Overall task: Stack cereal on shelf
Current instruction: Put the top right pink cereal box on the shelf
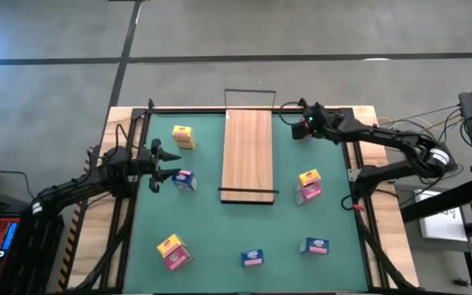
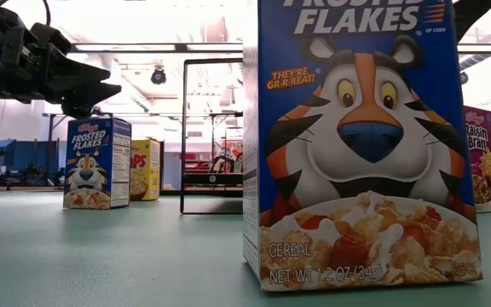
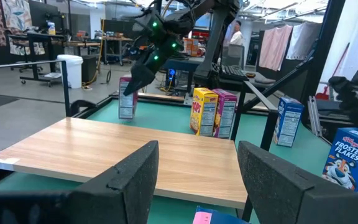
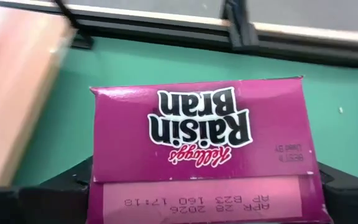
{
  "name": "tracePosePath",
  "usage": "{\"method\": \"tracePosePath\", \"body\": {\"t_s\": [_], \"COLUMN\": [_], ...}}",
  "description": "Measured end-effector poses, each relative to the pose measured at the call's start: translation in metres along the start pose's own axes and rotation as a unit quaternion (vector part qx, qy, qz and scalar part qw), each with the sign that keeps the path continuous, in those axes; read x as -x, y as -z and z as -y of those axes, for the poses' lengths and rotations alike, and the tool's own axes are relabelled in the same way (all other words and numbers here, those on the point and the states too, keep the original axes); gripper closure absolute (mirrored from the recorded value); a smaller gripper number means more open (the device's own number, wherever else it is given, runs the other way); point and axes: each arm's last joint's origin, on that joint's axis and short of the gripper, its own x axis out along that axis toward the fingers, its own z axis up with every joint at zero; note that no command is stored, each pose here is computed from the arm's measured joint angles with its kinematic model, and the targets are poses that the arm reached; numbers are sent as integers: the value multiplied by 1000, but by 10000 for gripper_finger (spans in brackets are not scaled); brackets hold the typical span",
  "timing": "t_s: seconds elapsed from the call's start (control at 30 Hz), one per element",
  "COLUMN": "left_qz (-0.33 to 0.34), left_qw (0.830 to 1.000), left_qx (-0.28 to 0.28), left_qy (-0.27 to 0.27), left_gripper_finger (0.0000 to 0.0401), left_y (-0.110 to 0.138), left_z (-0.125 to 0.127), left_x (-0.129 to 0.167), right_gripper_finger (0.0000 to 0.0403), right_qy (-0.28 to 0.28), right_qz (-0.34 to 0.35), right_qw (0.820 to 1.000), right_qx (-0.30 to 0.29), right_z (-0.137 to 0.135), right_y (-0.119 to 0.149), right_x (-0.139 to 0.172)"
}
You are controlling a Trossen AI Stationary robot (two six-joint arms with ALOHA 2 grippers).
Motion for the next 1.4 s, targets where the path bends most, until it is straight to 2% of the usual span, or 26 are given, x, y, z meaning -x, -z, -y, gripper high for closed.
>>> {"method": "tracePosePath", "body": {"t_s": [0.27,0.57,0.83,1.03,1.1,1.4], "left_qz": [0,0,0,0,0,0], "left_qw": [1000,1000,1000,1000,1000,1000], "left_qx": [0,0,0,0,0,0], "left_qy": [0,0,0,0,0,0], "left_gripper_finger": [197,197,197,197,197,197], "left_y": [0,0,0,0,0,0], "left_z": [0,0,0,0,0,0], "left_x": [0,0,0,0,0,0], "right_gripper_finger": [117,117,117,117,117,117], "right_qy": [-79,-163,-244,-288,-293,-291], "right_qz": [33,97,131,166,177,190], "right_qw": [989,953,901,845,834,827], "right_qx": [118,236,334,419,434,442], "right_z": [-22,-43,-54,-62,-64,-70], "right_y": [8,10,6,5,4,3], "right_x": [27,46,47,46,44,35]}}
